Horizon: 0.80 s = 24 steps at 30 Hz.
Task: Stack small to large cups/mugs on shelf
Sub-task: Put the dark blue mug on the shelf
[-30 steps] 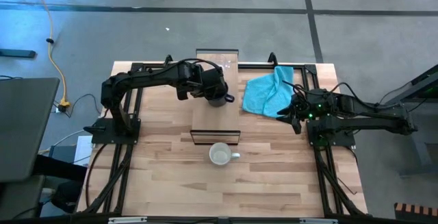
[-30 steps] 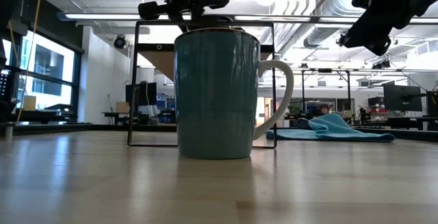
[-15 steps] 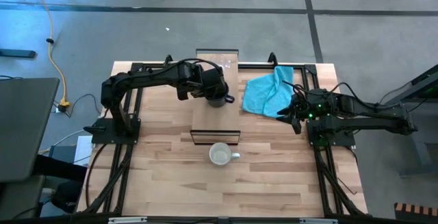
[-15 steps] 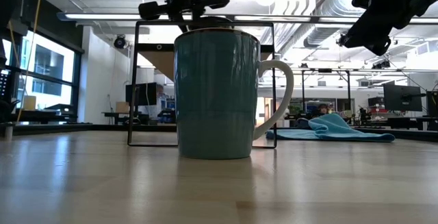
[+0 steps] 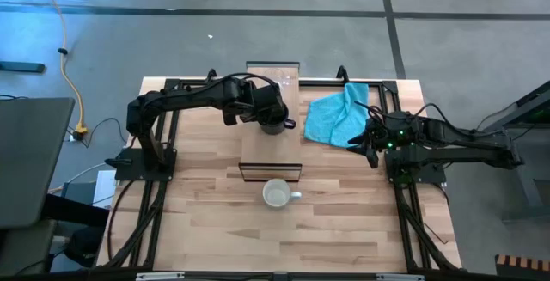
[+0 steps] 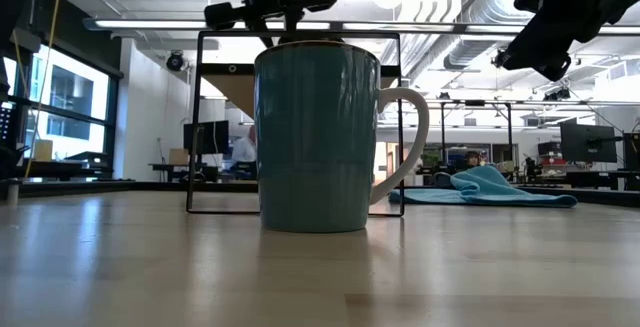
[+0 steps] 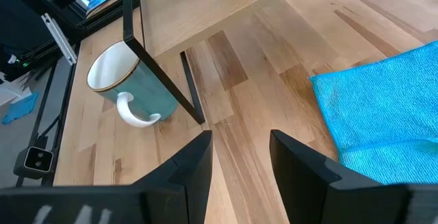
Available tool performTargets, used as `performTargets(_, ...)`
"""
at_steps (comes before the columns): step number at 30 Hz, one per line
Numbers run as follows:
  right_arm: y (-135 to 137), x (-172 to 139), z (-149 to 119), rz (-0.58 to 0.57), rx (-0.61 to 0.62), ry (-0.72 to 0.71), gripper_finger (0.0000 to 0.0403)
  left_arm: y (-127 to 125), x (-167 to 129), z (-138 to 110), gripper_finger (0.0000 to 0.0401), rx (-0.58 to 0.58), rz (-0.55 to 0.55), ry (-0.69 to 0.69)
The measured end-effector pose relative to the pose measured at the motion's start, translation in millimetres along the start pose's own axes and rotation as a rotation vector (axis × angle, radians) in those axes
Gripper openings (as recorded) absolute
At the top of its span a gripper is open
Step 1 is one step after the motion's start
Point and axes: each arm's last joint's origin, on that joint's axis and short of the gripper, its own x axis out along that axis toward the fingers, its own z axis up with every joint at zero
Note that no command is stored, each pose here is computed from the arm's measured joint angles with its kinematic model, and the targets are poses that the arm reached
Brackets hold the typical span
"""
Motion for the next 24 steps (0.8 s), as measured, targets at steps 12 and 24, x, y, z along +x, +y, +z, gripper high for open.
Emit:
performTargets(12,0.0,0.0,0.0,0.0,0.0,0.0,0.0137,0.1,0.0,0.1,0.0069,-0.008,0.001,-0.004)
performTargets(24,0.0,0.0,-0.1,0.0,0.004,0.001,0.0137,1.2,-0.1,0.8,0.0069,-0.062,0.013,-0.034)
